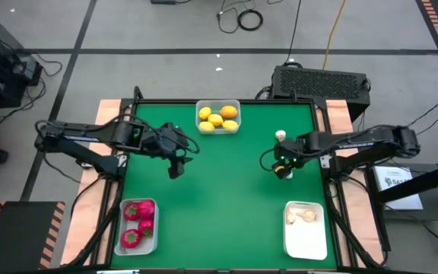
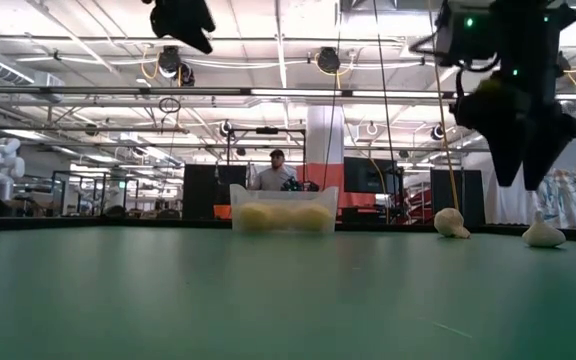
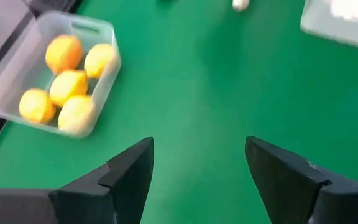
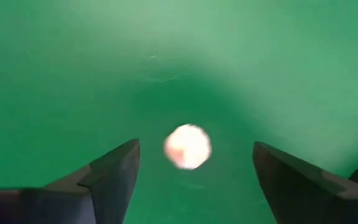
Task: Sort produce into baskets
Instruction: Put the garlic into the white bin
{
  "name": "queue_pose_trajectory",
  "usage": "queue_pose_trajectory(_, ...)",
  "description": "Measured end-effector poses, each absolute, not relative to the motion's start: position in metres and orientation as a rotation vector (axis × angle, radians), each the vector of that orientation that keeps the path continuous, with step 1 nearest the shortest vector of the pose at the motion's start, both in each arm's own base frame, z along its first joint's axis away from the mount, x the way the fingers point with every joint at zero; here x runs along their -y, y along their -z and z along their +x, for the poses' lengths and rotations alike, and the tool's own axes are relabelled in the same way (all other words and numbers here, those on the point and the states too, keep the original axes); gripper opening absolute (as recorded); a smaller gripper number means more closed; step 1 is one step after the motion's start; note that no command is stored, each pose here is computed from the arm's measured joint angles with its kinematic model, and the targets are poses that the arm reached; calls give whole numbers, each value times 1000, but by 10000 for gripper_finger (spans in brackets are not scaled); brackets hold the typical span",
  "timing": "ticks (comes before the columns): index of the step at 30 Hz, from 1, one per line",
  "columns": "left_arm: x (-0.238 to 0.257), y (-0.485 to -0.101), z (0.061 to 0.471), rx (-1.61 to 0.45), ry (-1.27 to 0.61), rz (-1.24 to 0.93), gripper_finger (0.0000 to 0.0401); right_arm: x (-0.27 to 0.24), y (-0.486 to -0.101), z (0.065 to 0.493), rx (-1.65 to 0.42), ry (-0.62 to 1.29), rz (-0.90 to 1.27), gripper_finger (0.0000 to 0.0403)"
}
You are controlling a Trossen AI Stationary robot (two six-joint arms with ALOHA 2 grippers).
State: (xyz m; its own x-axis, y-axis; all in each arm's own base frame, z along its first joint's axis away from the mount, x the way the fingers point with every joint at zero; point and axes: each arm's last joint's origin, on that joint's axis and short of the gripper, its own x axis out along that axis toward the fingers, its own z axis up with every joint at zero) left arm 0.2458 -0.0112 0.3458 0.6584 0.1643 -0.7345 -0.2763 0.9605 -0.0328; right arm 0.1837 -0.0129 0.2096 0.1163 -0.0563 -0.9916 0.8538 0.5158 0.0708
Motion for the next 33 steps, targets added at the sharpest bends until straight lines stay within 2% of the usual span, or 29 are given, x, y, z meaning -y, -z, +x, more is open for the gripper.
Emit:
queue_pose_trajectory(6, 12, -344, 252, -801, -249, -148, 260, 18, -194, 179, -1279, 834, 827, 320)
queue_pose_trajectory(14, 12, -343, 255, -791, -248, -150, 260, 17, -173, 175, -1249, 847, 878, 316)
queue_pose_trajectory(33, 12, -344, 257, -774, -243, -143, 260, 6, -161, 176, -1207, 848, 962, 263)
